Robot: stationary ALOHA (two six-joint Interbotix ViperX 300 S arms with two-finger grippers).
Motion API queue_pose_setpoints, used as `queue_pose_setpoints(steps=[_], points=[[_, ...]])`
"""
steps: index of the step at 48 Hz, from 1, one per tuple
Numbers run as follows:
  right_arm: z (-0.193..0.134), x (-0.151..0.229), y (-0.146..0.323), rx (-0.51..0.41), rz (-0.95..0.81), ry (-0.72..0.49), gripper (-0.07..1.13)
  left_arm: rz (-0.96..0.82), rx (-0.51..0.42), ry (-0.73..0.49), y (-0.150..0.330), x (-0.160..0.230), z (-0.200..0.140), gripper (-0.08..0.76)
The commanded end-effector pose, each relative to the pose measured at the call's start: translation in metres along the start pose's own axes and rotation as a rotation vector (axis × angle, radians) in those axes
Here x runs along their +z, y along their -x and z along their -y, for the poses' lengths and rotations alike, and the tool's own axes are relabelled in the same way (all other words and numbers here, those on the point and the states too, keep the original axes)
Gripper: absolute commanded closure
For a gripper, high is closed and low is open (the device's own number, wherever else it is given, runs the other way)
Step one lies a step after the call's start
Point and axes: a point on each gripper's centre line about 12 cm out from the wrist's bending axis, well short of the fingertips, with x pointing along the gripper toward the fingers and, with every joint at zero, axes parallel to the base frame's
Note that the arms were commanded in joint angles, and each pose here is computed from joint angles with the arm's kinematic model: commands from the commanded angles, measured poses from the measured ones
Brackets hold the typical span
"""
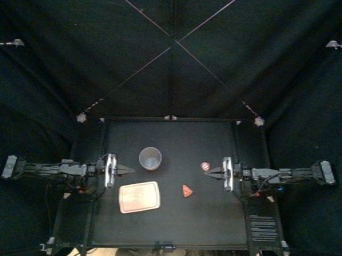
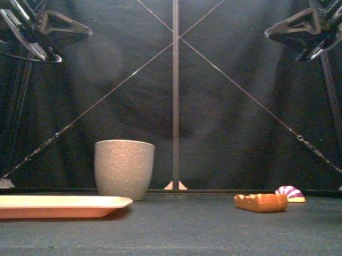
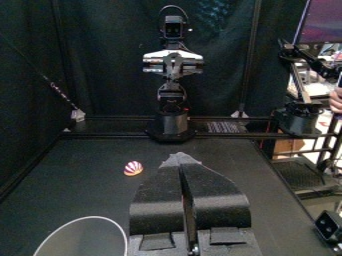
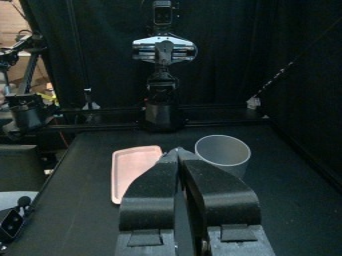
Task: Pick the onion then place it on the pink plate
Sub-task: Pick the onion
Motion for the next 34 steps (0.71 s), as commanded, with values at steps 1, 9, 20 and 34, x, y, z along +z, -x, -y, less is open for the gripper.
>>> queue_pose_setpoints(steps=[1,9,20,34], points=[[0.002,-0.004,-0.004,-0.011,-0.027,-0.031,0.96,-0.044,0.014,0.017,-0.004,0.006,-0.003,0.629],[0.018,-0.014,-0.01,-0.105,-0.147,-0.147,0.84,-0.07,0.028,0.016,-0.004,0.006,-0.005,0.606],[0.042,-0.027,-0.015,-0.237,-0.235,-0.268,0.21,-0.07,0.059,0.013,-0.003,0.005,-0.011,0.523],[0.07,-0.083,-0.009,-0.387,-0.455,-0.324,0.04,-0.082,0.062,0.015,-0.002,0.0,-0.012,0.447]])
